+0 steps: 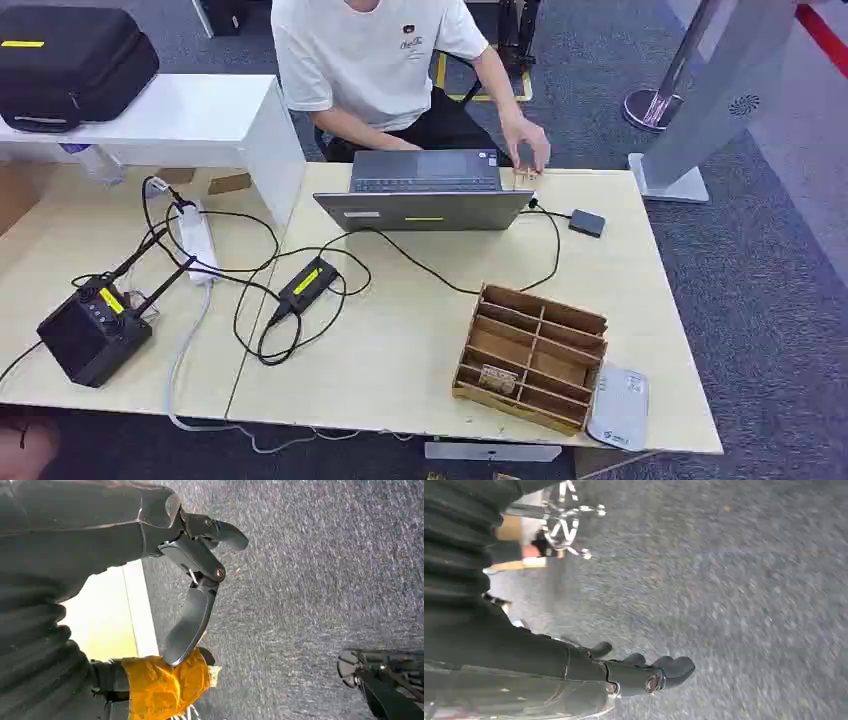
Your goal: Pass the card to the sensor for recognition and then transmit it.
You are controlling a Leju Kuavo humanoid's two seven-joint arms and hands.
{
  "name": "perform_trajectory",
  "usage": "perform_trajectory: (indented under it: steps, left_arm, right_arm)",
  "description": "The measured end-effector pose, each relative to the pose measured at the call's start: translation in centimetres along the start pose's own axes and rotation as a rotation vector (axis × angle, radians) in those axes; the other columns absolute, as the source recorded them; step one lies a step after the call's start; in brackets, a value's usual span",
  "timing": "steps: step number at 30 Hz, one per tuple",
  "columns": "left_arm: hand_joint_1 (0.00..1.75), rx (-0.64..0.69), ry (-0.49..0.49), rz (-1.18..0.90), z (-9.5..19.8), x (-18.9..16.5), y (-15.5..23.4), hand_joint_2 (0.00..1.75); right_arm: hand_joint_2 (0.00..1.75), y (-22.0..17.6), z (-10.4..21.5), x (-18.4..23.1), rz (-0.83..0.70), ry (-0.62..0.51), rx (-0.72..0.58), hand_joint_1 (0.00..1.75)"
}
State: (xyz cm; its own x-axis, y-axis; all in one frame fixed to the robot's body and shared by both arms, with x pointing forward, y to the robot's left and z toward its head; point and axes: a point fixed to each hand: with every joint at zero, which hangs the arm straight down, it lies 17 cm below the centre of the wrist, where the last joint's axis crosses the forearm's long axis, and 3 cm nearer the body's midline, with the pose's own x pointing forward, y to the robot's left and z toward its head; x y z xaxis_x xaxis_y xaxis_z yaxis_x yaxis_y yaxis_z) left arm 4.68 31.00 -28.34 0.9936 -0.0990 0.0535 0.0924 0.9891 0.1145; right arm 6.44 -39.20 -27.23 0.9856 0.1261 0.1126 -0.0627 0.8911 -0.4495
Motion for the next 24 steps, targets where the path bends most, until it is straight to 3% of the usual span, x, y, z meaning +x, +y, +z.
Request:
perform_trajectory:
  steps: [5,14,20,24]
  left_arm:
    - [0.00,-0.003,0.003,-0.001,0.0,-0.2,-0.2,1.75]
    - [0.00,-0.015,0.026,-0.029,0.0,-0.6,0.0,1.75]
    - [0.00,-0.022,0.026,-0.045,0.1,-0.6,0.1,1.75]
    - [0.00,-0.025,0.025,-0.055,0.1,-0.6,0.1,1.75]
  right_arm:
    - [1.75,-3.9,-1.0,1.7,-0.082,-0.110,-0.050,0.00]
    - [1.75,-21.0,-3.3,4.8,-0.194,-0.127,-0.205,0.00]
    - [1.75,-32.7,-2.1,9.1,-0.224,-0.180,-0.365,0.00]
    - [1.75,-37.3,-1.0,11.0,-0.222,-0.205,-0.427,0.00]
